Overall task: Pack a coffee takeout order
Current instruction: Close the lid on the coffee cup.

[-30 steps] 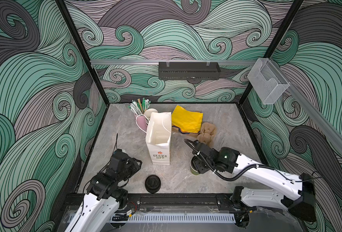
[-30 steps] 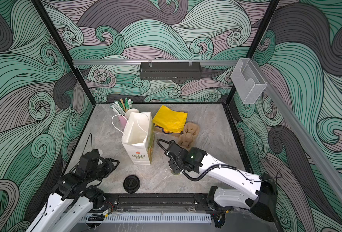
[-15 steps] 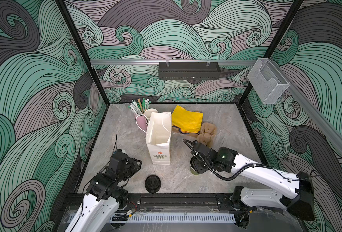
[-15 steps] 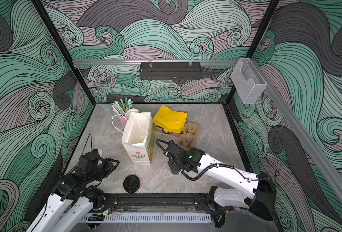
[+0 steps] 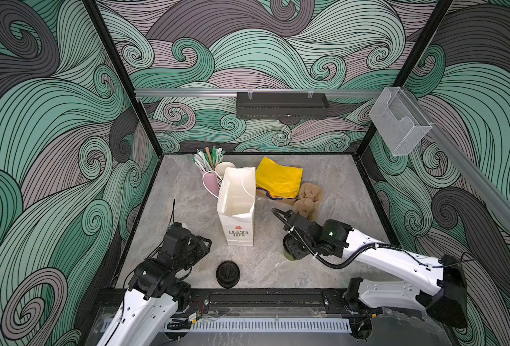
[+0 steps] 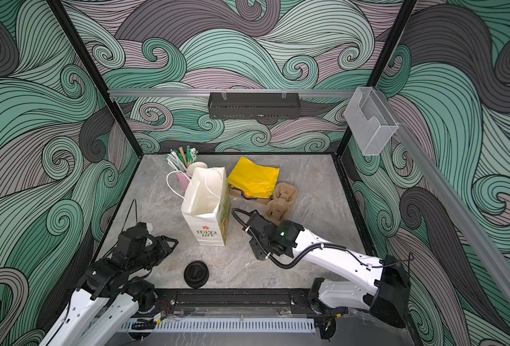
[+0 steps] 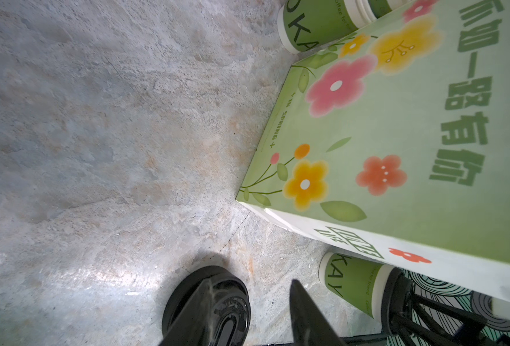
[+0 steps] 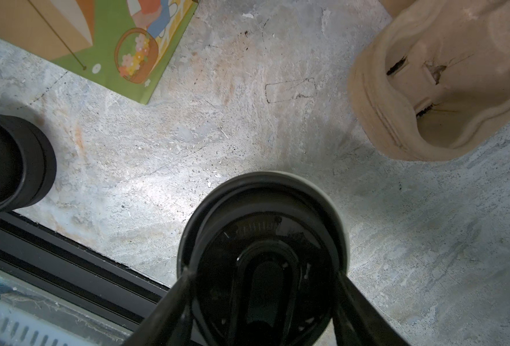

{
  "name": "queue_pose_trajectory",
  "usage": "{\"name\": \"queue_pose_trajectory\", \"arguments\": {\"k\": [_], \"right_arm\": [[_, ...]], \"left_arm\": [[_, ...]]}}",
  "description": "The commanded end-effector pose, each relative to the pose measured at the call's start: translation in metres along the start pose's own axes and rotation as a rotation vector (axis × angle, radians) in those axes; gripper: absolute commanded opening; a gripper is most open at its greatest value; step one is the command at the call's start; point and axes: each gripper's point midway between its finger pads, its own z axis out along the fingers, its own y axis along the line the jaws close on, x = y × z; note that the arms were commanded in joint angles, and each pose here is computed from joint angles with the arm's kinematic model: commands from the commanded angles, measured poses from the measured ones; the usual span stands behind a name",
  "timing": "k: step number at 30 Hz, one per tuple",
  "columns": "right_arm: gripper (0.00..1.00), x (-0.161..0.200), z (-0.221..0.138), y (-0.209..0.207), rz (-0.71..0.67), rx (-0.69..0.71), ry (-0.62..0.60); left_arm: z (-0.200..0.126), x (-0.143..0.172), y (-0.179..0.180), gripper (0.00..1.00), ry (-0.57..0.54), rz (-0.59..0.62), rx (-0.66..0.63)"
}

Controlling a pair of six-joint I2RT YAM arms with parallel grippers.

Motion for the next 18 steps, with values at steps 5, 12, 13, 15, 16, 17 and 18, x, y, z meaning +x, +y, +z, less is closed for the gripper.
{"name": "queue_pose_trajectory", "arguments": {"k": [5, 12, 13, 15, 16, 17, 18], "right_arm": [[0.62, 0.005, 0.0, -0.003, -0.007, 0.013, 0.02], [0.62, 0.001, -0.008, -0.012, -0.006, 0.048, -0.014], [0.63, 0.001, -0.007, -0.012, -0.007, 0.052, -0.014], [0.63, 0.001, -0.005, -0.014, -0.008, 0.064, -0.01], [0.63, 0.001, -0.005, -0.014, -0.009, 0.065, -0.01], [0.64, 0.0, -0.004, -0.013, -0.011, 0.063, -0.01], [0.64, -0.001, -0.004, -0.013, -0.01, 0.059, -0.014]], "left_arm": [[0.0, 0.001, 0.001, 0.45, -0.001, 0.01, -0.006], [0.001, 0.0, 0.0, 0.45, 0.001, 0.01, -0.007], [0.001, 0.0, 0.0, 0.45, 0.001, 0.01, -0.006], [0.002, 0.0, 0.0, 0.45, 0.002, 0.01, -0.007], [0.002, -0.001, 0.0, 0.45, 0.001, 0.011, -0.007], [0.002, -0.001, -0.001, 0.45, 0.002, 0.01, -0.007], [0.002, -0.001, 0.0, 0.45, 0.002, 0.011, -0.008]]}}
